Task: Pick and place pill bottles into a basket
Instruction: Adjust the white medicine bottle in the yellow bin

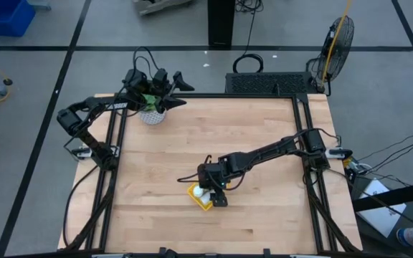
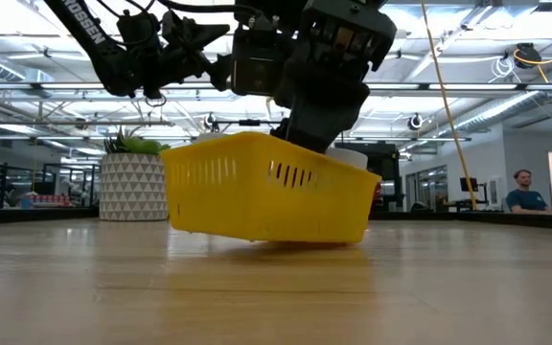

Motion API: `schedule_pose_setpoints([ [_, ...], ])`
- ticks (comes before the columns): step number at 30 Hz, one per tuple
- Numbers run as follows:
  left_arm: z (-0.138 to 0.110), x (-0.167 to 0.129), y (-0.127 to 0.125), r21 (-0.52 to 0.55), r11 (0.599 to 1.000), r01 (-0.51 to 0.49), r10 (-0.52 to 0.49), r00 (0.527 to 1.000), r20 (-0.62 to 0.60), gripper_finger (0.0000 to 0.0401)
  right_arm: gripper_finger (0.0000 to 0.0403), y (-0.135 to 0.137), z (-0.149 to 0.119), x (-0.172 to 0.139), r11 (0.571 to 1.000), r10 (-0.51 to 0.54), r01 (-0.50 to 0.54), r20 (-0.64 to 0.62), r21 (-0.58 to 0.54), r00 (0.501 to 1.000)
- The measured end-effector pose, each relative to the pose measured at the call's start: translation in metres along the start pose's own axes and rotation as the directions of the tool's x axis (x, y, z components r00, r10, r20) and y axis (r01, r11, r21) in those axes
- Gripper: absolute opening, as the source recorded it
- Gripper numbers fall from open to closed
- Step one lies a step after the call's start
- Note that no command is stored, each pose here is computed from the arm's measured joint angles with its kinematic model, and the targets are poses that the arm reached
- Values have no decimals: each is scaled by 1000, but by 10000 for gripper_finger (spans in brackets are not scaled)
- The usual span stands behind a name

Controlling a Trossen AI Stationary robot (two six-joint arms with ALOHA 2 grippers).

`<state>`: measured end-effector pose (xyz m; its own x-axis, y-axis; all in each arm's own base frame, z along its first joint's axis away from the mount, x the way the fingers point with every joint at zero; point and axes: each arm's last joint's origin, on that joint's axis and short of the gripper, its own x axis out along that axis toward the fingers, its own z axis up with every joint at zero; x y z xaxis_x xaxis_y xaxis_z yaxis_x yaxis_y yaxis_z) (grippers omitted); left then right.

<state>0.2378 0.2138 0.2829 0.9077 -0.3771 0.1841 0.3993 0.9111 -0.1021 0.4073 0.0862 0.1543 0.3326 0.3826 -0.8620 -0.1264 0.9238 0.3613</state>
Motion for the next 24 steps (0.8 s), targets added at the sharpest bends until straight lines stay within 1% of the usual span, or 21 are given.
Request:
schedule_pose_setpoints([
  [4,0,0,0,3,1000,0,0,1000,0,340,224,3,-1,1,1000,24,-24,-13,-2,1000],
  [14,0,0,0,2,1000,0,0,1000,0,340,224,2,-1,1,1000,22,-22,-7,-3,1000],
  [18,0,0,0,0,1000,0,0,1000,0,340,224,2,-1,1,1000,-11,11,-2,-25,1000],
  [21,0,0,0,0,1000,0,0,1000,0,340,224,-1,0,1,998,-56,56,7,-26,998],
  [24,0,0,0,0,1000,0,0,1000,0,340,224,-4,0,0,998,-61,62,9,-24,998],
])
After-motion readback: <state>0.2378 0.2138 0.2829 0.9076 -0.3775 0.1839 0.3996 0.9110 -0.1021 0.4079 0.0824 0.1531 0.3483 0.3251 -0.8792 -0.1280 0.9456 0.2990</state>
